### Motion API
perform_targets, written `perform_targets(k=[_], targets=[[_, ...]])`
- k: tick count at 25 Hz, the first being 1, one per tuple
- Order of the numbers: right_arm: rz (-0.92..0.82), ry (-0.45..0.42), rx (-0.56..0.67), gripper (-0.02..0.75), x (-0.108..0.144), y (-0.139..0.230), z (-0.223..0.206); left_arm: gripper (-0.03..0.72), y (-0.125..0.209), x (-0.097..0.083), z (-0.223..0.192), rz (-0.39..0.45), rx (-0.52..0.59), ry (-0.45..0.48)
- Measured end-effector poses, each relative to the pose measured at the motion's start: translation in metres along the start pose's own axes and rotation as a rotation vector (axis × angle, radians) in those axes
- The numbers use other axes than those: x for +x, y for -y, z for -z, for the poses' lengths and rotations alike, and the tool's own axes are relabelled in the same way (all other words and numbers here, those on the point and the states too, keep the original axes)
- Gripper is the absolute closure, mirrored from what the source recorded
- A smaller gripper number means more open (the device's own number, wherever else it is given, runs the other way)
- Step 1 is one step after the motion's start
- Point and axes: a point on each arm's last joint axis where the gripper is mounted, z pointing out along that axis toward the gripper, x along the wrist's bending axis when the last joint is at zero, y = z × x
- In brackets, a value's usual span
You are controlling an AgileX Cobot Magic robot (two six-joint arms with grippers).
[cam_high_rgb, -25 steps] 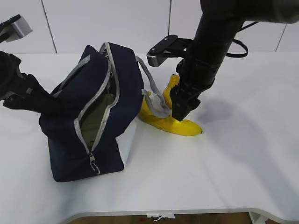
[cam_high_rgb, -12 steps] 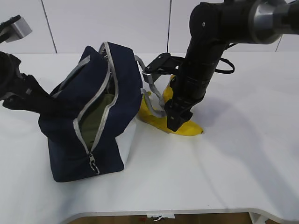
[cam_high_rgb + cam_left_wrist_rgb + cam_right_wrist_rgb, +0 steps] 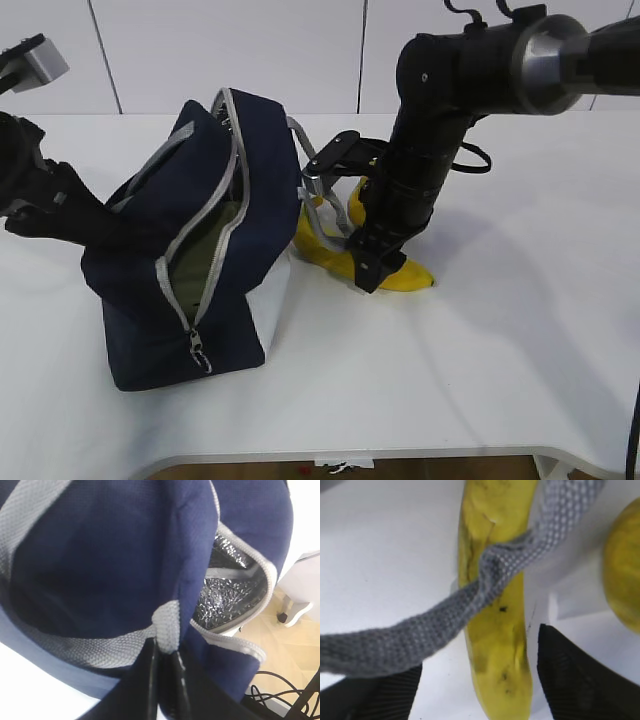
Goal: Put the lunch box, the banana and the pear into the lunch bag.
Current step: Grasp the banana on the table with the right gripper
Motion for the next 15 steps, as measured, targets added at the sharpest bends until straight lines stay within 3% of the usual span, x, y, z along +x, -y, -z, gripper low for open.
perform_targets(k=[8, 15], targets=[[-0.022, -0.036, -0.001, 0.247, 0.0013, -0.0008, -0.0115, 0.682, 0.001, -0.0009, 0.0, -0.001, 0.011, 0.009], [-0.022, -0.06, 0.021, 0.437, 0.0035, 0.0012, -0.0114, 0.682, 0.0012, -0.0009, 0.0, -0.002, 0.013, 0.01]])
